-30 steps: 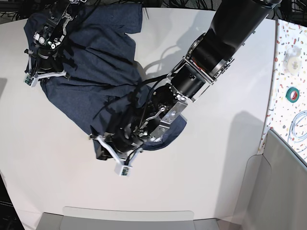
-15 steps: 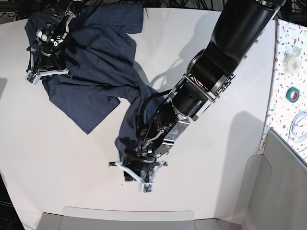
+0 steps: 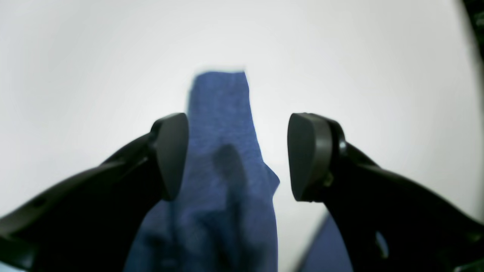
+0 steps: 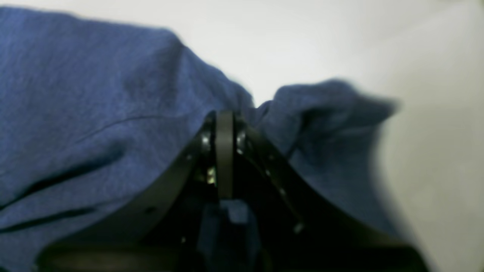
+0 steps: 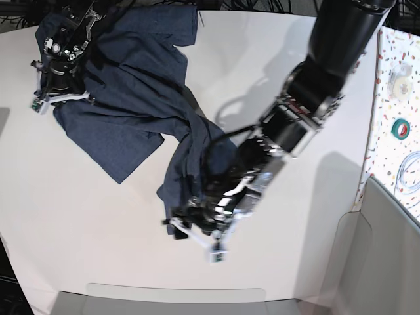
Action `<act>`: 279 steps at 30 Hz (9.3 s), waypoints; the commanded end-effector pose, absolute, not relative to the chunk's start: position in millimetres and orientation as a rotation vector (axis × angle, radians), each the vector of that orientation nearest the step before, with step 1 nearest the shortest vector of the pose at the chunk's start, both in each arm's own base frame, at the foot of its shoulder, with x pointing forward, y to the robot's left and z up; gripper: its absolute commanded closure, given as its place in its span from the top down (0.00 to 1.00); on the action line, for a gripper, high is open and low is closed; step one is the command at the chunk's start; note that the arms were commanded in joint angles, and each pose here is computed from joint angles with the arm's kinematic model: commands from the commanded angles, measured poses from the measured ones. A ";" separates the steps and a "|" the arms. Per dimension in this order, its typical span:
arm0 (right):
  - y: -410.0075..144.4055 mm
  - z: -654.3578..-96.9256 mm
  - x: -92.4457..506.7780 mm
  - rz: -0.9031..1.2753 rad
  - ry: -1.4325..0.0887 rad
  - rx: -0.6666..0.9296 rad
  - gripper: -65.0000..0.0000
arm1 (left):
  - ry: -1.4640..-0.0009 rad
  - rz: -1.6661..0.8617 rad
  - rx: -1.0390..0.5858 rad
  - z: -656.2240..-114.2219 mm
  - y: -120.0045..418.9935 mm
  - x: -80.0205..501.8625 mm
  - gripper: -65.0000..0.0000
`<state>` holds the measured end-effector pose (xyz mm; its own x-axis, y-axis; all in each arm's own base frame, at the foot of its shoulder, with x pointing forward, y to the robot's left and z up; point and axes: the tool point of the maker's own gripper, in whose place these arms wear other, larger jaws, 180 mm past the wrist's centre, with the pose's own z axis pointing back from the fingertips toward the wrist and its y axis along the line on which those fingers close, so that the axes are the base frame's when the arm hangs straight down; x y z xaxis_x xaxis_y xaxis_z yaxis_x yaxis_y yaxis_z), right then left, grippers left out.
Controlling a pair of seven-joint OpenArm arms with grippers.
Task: Layout the t-shirt on the table in an organized manner, then fold the t-shirt properly
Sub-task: 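Release the hem and lift the left gripper away from the shirt, then lower the left gripper and grasp the shirt's side edge, then pull the grasped fabric with the left gripper toward the shirt's middle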
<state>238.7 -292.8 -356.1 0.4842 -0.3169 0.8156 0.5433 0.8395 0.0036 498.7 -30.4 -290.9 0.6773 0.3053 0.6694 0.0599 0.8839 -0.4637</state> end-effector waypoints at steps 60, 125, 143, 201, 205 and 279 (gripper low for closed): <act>-358.6 -401.7 357.0 -0.505 -0.827 -0.213 0.00 | -0.566 0.347 -0.485 -404.9 129.9 338.3 0.08; -298.1 -390.7 271.5 -0.407 -0.782 -0.221 0.00 | -0.396 0.541 -0.726 -387.3 134.3 274.8 0.51; -294.9 -393.5 269.5 -0.406 -0.774 -0.216 0.00 | -0.402 0.709 -0.659 -428.6 166.9 297.4 0.43; -293.5 -395.5 270.3 -0.409 -0.771 -0.210 0.00 | -0.589 -0.285 -0.965 -270.1 -75.9 257.2 0.41; -293.5 -395.9 269.7 -0.409 -0.769 -0.210 0.00 | -0.617 -0.358 -0.951 -274.7 -65.2 259.5 0.39; -284.0 -418.6 269.7 -0.427 -0.743 -0.178 0.00 | -0.540 -0.424 -0.760 -354.6 -103.5 260.2 0.45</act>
<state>282.7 -292.8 -400.8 0.5886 -0.2790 0.7588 0.4422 0.8968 -0.0132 252.6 -97.6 -369.0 0.8066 -0.1858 0.5611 0.5202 0.6738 -0.5247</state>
